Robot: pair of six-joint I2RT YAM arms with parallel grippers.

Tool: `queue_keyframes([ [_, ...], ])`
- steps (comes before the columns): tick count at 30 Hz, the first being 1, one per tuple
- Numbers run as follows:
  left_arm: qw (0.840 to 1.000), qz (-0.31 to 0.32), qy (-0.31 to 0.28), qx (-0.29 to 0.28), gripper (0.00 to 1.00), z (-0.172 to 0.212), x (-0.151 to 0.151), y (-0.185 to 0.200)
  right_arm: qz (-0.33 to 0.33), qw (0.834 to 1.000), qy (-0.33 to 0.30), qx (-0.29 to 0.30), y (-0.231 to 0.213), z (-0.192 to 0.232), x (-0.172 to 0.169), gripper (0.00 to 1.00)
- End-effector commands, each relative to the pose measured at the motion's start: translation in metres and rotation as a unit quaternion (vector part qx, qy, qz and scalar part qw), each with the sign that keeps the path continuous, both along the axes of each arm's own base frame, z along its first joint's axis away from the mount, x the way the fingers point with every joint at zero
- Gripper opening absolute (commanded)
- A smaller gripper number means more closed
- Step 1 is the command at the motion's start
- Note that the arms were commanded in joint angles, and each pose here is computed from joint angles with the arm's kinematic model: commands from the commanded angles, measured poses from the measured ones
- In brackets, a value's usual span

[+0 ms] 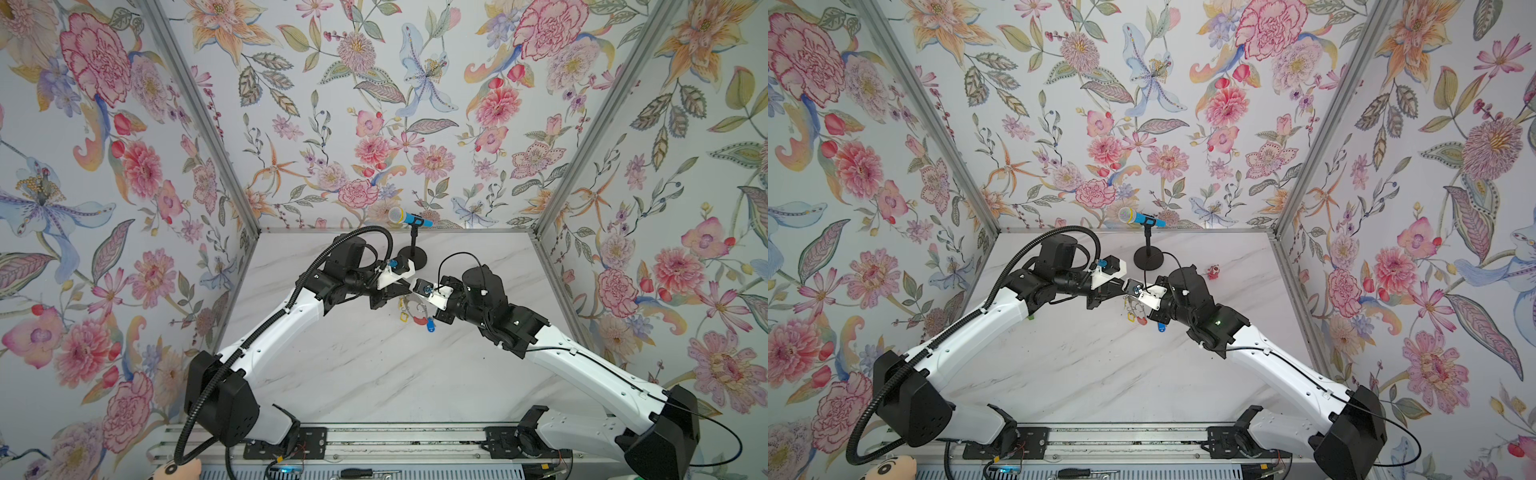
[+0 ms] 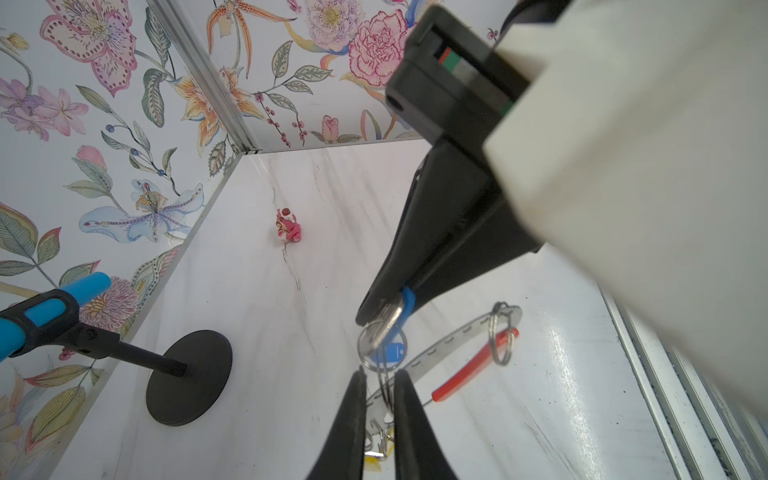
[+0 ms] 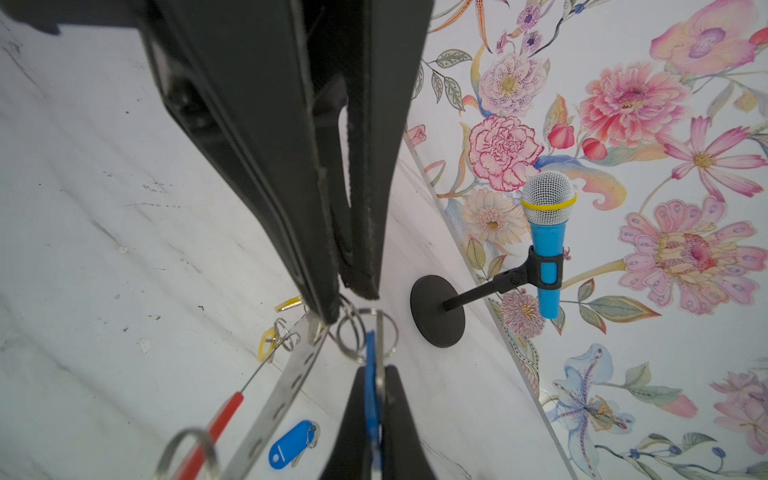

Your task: Remove the keys from the keyring

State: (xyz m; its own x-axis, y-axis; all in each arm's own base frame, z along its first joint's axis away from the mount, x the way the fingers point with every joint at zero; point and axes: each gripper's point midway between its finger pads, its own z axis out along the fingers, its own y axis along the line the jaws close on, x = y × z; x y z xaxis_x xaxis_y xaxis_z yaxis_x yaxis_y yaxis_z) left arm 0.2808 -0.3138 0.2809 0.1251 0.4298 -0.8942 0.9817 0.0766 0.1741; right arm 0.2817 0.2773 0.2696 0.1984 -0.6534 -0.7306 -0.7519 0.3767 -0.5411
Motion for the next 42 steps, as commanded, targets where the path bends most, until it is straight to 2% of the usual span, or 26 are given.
queue_keyframes([
  [1,1.0,-0.008,0.007,0.005,0.15,-0.008,-0.003,-0.003,0.006,1.0,-0.004,0.021,0.003,0.009,-0.004,0.0],
  [6,1.0,-0.009,0.011,0.008,0.11,-0.009,-0.002,-0.003,0.008,1.0,-0.004,0.023,0.003,0.011,-0.005,0.0],
  [10,1.0,-0.011,0.009,0.009,0.0,-0.01,-0.002,-0.003,0.006,1.0,-0.004,0.022,0.002,0.01,-0.005,0.0],
  [20,1.0,0.003,-0.008,0.002,0.0,-0.003,0.002,-0.001,-0.003,1.0,-0.008,0.022,-0.005,0.011,-0.005,0.0],
  [32,0.99,0.016,-0.065,-0.126,0.0,0.053,-0.003,0.007,-0.02,0.999,0.01,0.032,-0.018,-0.001,-0.005,0.0],
  [38,0.978,0.016,-0.067,-0.195,0.0,0.075,-0.011,0.008,-0.016,0.999,0.017,0.04,-0.015,-0.004,-0.006,0.0],
  [42,0.974,0.013,-0.068,-0.218,0.0,0.082,-0.014,0.009,-0.012,0.999,0.02,0.047,-0.014,-0.004,-0.008,0.0],
])
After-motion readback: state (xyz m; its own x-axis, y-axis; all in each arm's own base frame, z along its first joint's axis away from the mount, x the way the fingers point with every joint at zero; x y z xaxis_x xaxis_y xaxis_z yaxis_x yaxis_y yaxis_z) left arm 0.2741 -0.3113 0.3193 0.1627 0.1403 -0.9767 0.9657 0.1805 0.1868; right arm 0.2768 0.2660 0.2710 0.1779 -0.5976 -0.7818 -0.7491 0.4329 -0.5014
